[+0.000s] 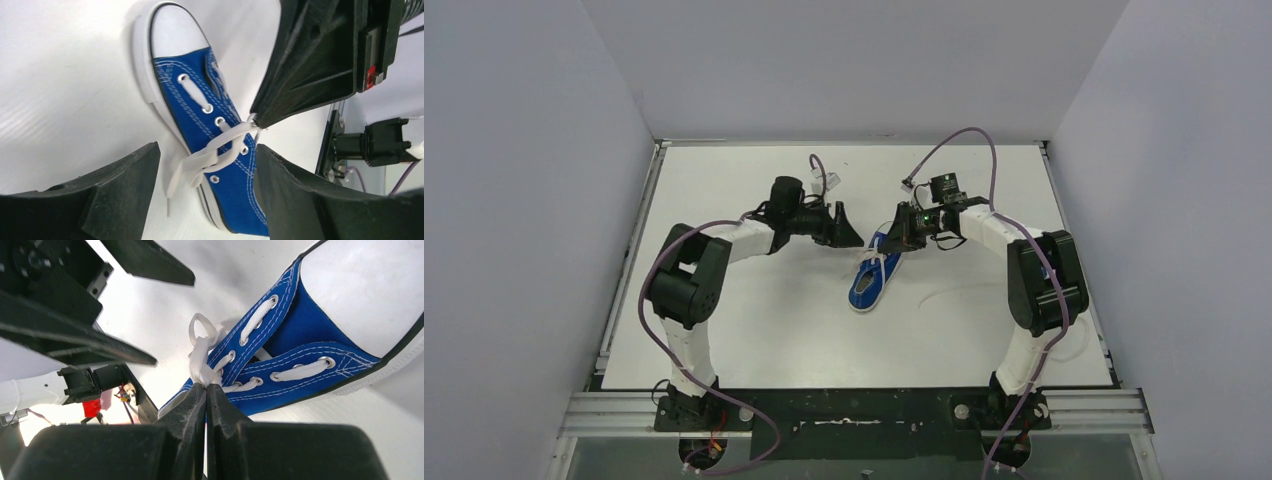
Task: Tie the shoes
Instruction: Cross the shoelace with the shoelace, then tie the shoelace on the shoe.
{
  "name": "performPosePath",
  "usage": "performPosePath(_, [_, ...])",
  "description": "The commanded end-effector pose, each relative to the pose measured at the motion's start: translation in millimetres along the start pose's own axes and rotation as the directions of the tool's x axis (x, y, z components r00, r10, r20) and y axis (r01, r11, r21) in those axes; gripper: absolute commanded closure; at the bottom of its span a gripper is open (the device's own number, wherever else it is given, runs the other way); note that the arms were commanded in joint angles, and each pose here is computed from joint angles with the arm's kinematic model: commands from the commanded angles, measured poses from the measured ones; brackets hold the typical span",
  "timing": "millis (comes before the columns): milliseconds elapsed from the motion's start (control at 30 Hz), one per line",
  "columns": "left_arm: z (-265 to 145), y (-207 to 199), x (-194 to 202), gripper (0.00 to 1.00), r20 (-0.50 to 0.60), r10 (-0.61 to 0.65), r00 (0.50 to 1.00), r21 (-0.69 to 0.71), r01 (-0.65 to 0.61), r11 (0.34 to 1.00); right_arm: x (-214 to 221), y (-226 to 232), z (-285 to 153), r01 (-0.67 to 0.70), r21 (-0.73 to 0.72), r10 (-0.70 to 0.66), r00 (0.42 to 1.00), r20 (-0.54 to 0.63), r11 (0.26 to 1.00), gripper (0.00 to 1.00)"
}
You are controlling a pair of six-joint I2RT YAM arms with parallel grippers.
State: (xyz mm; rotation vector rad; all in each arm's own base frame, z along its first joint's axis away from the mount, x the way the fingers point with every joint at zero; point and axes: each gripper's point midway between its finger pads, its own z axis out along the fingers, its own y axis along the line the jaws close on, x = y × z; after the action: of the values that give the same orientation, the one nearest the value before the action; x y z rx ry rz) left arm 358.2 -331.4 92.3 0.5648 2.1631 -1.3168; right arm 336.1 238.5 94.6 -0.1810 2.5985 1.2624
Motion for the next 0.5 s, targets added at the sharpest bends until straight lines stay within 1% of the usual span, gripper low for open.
performPosePath(0, [-13, -6, -13, 0.31, 0.007, -0.053, 0.999, 0.078, 0.052, 0.996, -12, 16, -9, 0.054, -0.025, -0.052, 0.997, 0.049, 0.998, 1.00])
performPosePath(167, [0, 7, -6, 0.25, -0.019, -0.123, 0.992, 0.109, 0.124, 0.986, -12, 17, -9, 0.057, -0.024, -0.056, 0.997, 0.044, 0.998, 1.00])
performPosePath(300, [8, 13, 0, 0.25, -0.036, -0.156, 0.987, 0.125, 0.159, 0.979, -13, 17, -10, 0.059, -0.023, -0.058, 0.998, 0.039, 0.998, 1.00])
performPosePath(333, [8, 15, 1, 0.27, -0.039, -0.162, 0.986, 0.126, 0.165, 0.978, -13, 17, -10, 0.058, -0.019, -0.057, 0.998, 0.041, 0.998, 1.00])
performPosePath(367, [8, 15, 2, 0.32, -0.037, -0.162, 0.986, 0.126, 0.165, 0.978, -13, 17, -10, 0.059, -0.016, -0.058, 0.997, 0.041, 0.998, 1.00])
performPosePath(433, [7, 18, 3, 0.44, -0.034, -0.164, 0.986, 0.120, 0.167, 0.979, -13, 17, -11, 0.060, -0.008, -0.059, 0.997, 0.038, 0.998, 1.00])
performPosePath(467, [5, 20, 0, 0.52, -0.027, -0.168, 0.985, 0.119, 0.171, 0.978, -13, 16, -12, 0.061, 0.001, -0.061, 0.997, 0.039, 0.998, 1.00])
